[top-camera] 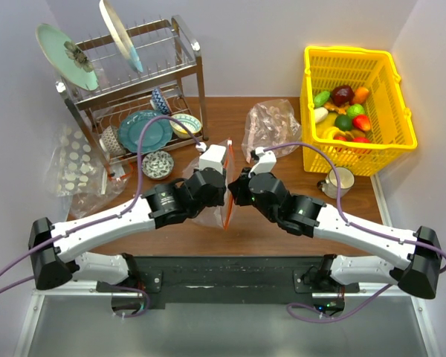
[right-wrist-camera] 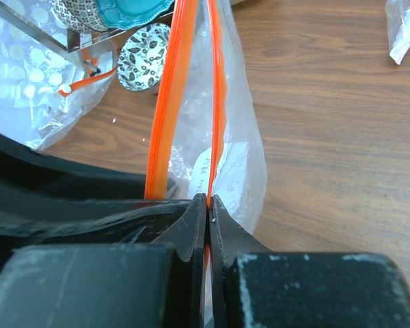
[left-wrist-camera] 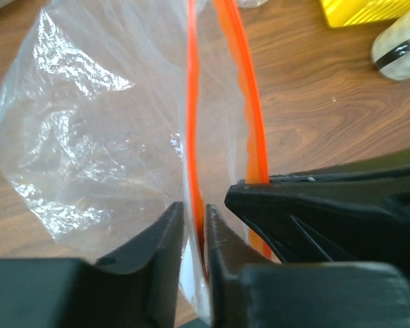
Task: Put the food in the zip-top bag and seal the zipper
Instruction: Open the zipper of the food storage bag at the center of the board.
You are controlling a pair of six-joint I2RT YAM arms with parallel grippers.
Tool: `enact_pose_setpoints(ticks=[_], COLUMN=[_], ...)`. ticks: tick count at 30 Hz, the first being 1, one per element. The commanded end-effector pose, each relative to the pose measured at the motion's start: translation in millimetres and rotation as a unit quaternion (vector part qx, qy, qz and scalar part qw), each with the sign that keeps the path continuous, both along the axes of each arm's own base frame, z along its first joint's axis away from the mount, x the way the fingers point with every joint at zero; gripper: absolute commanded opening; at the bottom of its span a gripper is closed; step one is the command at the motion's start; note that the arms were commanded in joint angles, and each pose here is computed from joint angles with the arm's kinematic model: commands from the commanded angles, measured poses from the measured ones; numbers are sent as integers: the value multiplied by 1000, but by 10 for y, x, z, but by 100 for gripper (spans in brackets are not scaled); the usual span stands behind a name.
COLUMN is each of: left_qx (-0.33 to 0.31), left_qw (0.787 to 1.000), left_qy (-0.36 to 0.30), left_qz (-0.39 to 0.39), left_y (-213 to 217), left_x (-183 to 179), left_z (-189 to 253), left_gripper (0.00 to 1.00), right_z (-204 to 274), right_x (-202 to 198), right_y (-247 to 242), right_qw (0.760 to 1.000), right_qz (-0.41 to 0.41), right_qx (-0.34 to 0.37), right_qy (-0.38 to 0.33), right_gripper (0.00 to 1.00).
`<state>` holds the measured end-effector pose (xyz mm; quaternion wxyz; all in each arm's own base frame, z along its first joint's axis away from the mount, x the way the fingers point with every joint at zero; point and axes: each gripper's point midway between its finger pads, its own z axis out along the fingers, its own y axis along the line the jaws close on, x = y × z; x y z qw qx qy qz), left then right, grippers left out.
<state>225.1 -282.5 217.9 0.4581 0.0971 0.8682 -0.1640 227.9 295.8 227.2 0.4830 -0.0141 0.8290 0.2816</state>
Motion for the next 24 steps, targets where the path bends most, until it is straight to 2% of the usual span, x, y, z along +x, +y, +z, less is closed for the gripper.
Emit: enact_pose_setpoints(ticks=[1, 3, 6, 8, 12, 13, 16, 24], left_qx=[10, 21, 66, 120, 182, 186, 185, 193], left_qw=[1000, 1000, 997, 990, 979, 979, 980, 979], left_qy=[-6, -8, -25, -34, -23, -20, -4, 38], left_qz=[10, 12, 30, 60, 87, 84, 69, 47], left_y=[-39, -8, 176, 416, 767, 800, 813, 787], left_x=[69, 78, 138, 204, 303, 299, 274, 337], left_z=[-39, 6, 185, 338, 504, 515, 446, -180], left_gripper=[10, 0, 0, 0, 0, 0, 0, 0], right_z=[158, 61, -65, -177, -440, -673, -882, -1255], right_x=[28, 39, 86, 90, 178, 178, 221, 236], right_y=[-12, -98, -288, -346, -309, -289, -182, -105], right_qw=[999, 999, 997, 996, 996, 995, 990, 987], right_qz=[-16, -32, -77, -87, -76, -56, -30, -9], right_qx=[28, 3, -27, -32, 4, 15, 49, -16], right_qy=[-14, -4, 4, 10, 44, 86, 125, 158], right_gripper=[0, 0, 0, 0, 0, 0, 0, 2])
